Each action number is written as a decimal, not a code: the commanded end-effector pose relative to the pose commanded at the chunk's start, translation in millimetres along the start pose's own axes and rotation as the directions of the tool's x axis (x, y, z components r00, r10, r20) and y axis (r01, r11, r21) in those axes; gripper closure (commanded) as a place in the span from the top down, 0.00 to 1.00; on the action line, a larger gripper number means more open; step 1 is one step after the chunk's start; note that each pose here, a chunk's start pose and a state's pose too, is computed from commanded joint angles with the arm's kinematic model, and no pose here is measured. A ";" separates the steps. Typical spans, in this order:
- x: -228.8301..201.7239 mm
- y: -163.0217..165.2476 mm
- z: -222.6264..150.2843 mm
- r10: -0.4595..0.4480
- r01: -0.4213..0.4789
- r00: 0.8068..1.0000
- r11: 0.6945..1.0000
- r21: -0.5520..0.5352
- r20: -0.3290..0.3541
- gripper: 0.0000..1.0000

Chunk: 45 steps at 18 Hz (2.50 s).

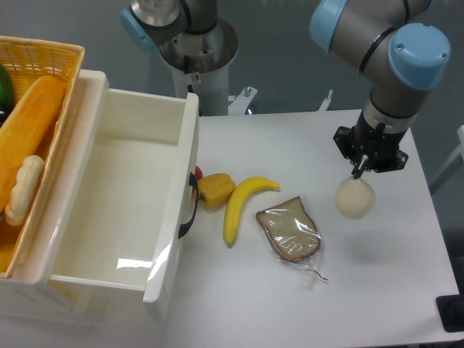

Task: Place the pear in the upper white drawer
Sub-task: 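Lift the held pale pear and carry it toward the open white drawer, then lower the pear into the drawer and open the gripper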

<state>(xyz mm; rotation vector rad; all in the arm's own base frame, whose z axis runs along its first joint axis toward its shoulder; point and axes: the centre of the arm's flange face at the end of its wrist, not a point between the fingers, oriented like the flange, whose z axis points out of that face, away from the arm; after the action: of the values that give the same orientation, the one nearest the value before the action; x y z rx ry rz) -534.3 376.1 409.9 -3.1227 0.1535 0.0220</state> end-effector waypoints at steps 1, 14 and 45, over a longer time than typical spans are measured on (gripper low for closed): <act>2.1 -1.6 -1.0 -0.005 0.005 1.000 1.000 0.002 -0.001 0.00; 157.5 -47.5 -128.7 -0.101 0.101 0.995 0.984 0.149 -0.008 0.00; 324.5 -197.1 -82.5 0.090 -0.056 0.986 0.971 0.234 -0.138 0.00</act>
<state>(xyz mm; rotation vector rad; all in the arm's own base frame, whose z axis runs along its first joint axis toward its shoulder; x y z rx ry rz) -190.9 539.1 490.4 -2.8848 0.2542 -0.2123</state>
